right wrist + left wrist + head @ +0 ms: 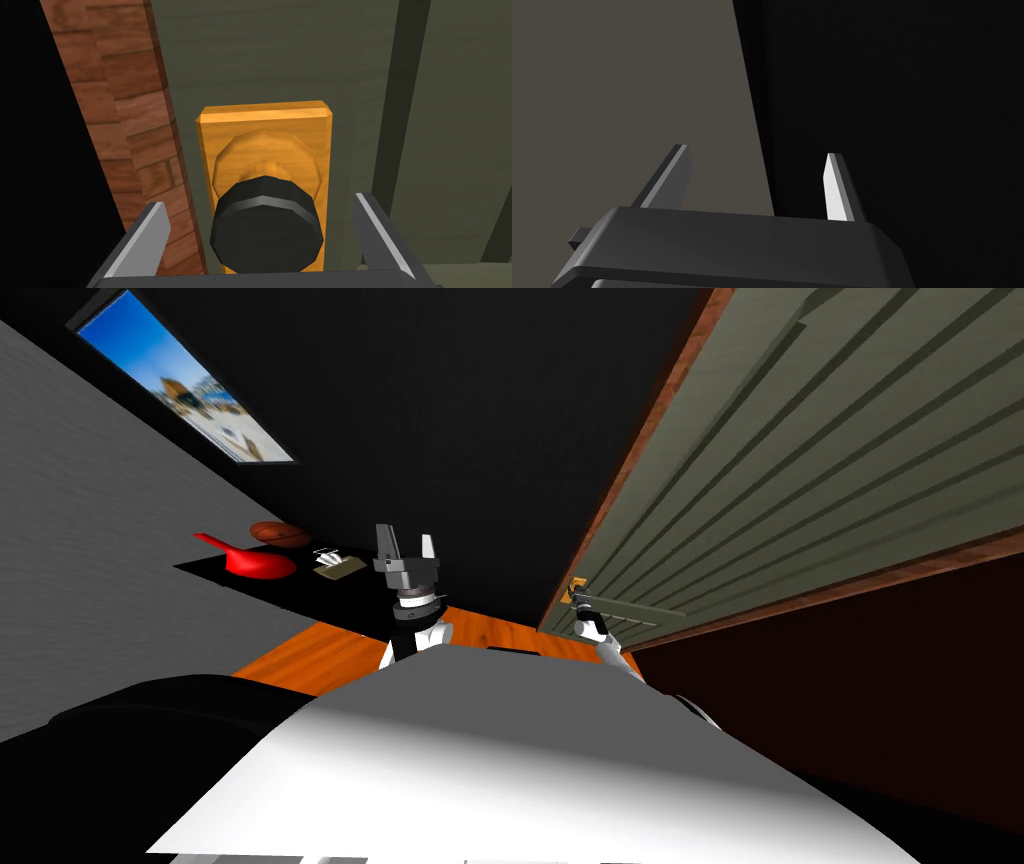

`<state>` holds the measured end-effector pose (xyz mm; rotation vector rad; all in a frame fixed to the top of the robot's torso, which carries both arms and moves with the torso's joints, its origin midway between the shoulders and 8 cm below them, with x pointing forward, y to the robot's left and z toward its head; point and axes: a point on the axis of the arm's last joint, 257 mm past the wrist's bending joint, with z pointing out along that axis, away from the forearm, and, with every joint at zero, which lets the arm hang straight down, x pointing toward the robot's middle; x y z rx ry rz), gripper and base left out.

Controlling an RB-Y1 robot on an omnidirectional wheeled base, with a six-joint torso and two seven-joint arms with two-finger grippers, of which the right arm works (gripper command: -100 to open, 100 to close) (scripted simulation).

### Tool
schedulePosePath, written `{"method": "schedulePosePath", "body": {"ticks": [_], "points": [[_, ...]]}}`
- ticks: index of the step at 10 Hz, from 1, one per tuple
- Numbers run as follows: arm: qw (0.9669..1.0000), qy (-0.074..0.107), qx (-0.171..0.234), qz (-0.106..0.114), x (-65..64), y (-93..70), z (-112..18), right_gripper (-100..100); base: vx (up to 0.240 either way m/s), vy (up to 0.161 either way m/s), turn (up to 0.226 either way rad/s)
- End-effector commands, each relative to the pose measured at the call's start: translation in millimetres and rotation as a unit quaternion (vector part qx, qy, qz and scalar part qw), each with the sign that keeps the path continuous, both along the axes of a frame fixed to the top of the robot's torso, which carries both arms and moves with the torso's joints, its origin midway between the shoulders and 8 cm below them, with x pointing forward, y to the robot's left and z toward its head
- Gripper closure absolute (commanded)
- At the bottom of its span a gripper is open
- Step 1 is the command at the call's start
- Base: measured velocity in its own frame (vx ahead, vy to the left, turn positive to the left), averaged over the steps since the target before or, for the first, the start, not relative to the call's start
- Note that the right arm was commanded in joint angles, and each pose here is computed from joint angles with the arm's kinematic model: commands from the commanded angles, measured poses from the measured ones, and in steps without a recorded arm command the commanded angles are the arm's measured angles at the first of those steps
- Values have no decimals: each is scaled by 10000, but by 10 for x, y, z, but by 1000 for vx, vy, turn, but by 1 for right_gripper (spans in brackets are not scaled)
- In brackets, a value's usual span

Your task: Pull the door open

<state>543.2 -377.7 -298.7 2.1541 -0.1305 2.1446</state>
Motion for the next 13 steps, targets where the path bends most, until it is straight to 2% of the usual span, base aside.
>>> {"method": "schedulePosePath", "body": {"ticks": [1,2,7,13], "points": [[10000,0,0,0,0,0,0,-100,53,6,45],[10000,0,0,0,0,0,0,100,-8,-3,-50],[10000,0,0,0,0,0,0,100,-9,-3,0],[9995,-28,11,330,-71,84,26,100,-178,-70,104]]}}
